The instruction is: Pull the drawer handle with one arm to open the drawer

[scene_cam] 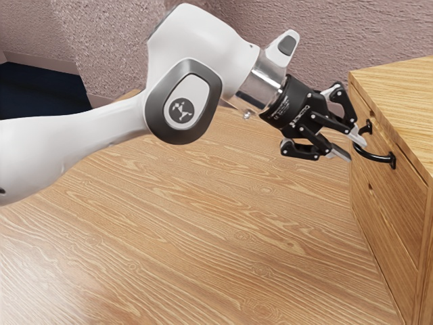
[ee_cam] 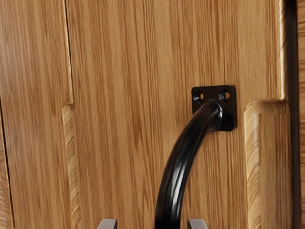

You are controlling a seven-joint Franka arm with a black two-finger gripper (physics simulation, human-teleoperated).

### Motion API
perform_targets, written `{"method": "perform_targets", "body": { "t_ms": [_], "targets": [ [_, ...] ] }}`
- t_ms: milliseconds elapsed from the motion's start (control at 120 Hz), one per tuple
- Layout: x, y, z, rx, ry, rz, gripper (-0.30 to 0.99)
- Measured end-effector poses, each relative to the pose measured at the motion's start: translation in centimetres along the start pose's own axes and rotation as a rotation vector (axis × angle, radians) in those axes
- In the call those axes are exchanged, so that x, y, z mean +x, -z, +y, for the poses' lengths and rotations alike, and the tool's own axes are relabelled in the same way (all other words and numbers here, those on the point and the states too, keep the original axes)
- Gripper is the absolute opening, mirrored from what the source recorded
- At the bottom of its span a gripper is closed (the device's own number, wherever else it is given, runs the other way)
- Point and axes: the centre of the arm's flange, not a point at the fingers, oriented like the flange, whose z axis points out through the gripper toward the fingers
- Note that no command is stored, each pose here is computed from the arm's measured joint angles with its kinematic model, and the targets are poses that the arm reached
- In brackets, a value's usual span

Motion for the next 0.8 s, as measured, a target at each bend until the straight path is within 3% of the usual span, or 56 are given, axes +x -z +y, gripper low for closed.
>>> {"method": "perform_targets", "body": {
  "t_ms": [800],
  "targets": [
    [0.44,-0.19,-0.92,0.02,0.0,0.009,0.04]
  ]
}}
